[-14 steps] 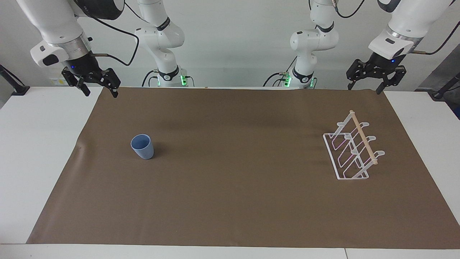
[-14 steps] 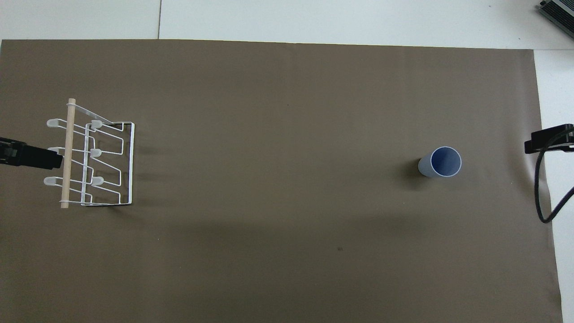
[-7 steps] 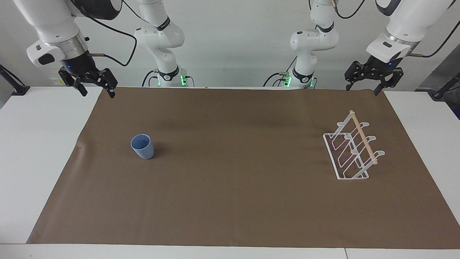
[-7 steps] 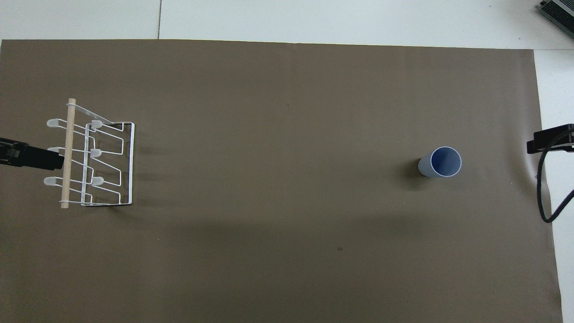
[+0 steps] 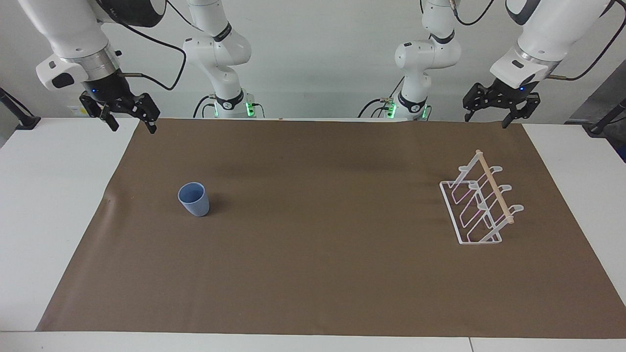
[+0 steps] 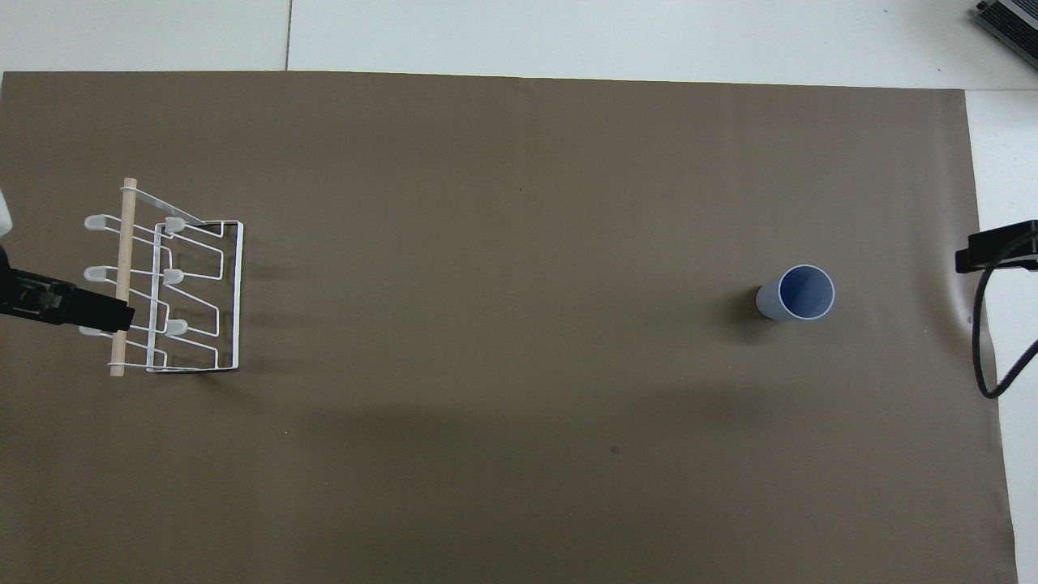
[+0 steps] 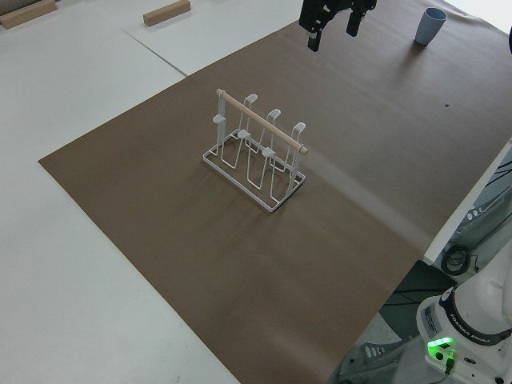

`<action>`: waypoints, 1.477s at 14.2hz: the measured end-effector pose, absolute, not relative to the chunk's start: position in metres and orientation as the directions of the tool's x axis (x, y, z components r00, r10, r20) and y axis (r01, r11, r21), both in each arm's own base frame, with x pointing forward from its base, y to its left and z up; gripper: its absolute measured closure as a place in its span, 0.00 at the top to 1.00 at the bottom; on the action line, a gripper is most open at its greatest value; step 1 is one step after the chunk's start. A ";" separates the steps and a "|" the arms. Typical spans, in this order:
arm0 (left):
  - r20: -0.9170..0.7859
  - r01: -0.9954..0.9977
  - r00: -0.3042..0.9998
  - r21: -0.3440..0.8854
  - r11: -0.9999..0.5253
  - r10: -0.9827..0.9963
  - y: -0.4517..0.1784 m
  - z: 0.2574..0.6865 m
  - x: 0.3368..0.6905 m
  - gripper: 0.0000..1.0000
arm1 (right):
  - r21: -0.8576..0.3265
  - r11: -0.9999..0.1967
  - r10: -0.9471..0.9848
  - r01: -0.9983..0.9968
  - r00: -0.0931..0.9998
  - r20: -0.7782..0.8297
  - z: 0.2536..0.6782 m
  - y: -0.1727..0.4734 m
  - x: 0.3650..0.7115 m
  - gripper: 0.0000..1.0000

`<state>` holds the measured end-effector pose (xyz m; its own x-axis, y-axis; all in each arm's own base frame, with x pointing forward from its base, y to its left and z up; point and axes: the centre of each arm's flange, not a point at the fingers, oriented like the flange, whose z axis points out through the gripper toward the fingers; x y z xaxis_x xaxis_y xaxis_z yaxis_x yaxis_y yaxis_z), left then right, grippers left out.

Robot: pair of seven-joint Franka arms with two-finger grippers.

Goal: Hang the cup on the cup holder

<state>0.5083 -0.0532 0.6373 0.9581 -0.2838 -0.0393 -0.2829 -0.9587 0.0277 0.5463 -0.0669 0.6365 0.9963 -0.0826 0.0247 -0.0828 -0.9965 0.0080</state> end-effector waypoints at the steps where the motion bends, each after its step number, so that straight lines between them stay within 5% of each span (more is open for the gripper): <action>1: -0.039 -0.285 0.957 0.027 -0.958 -0.286 -0.055 0.638 0.507 1.00 | 0.008 -0.997 -0.083 -0.083 0.996 0.024 0.636 -0.067 0.546 1.00; 16: -0.036 -0.224 0.974 -0.009 -0.974 -0.224 -0.035 0.632 0.507 1.00 | 0.007 -0.998 -0.057 -0.057 0.998 0.008 0.628 -0.053 0.546 1.00; 21: -0.049 -0.202 0.978 -0.008 -0.979 -0.201 -0.032 0.625 0.505 1.00 | 0.001 -1.000 -0.011 -0.012 0.995 0.103 0.590 -0.029 0.548 1.00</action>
